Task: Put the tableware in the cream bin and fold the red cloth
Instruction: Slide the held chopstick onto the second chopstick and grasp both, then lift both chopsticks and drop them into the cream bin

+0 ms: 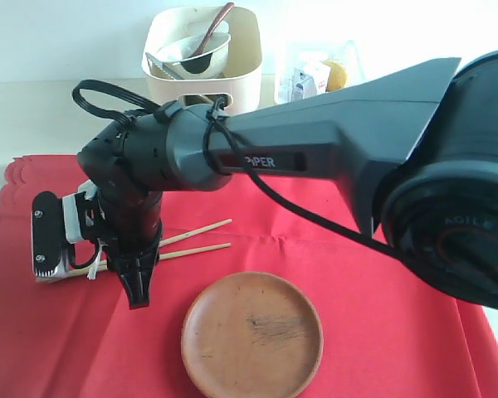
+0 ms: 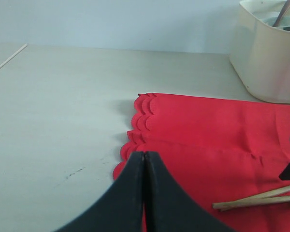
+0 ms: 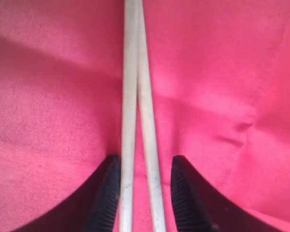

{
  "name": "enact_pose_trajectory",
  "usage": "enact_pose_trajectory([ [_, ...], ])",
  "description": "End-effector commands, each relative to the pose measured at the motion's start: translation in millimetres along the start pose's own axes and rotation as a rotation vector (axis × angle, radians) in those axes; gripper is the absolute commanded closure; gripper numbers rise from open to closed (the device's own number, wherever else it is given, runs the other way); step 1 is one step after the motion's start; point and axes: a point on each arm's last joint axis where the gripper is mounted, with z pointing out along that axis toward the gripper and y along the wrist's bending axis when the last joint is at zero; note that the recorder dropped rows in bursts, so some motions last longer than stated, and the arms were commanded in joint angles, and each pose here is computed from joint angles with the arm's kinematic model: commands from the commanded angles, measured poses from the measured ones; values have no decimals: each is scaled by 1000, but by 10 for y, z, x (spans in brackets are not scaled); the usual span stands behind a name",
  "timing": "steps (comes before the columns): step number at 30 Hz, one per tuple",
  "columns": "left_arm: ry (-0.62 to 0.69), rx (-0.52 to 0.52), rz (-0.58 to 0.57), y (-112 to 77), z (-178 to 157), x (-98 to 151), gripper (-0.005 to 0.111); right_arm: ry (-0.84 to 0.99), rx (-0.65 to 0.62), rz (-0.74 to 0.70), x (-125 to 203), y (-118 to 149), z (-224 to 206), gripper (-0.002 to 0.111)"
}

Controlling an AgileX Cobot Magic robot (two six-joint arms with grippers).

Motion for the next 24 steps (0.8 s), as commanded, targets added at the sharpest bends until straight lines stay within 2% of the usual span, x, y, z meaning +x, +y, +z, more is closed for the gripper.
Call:
enact_pose_trajectory([
  [1, -10, 7, 3, -4, -1, 1, 107, 17, -52, 36, 46, 62, 154, 77],
  [8, -10, 7, 3, -4, -1, 1, 107, 29, -76, 45, 58, 88, 174, 107],
  [15, -10, 7, 3, -4, -1, 1, 107, 36, -82, 45, 56, 77, 82, 108],
  [24, -10, 7, 3, -4, -1, 1, 107, -60, 20, 47, -51, -79, -374, 108],
])
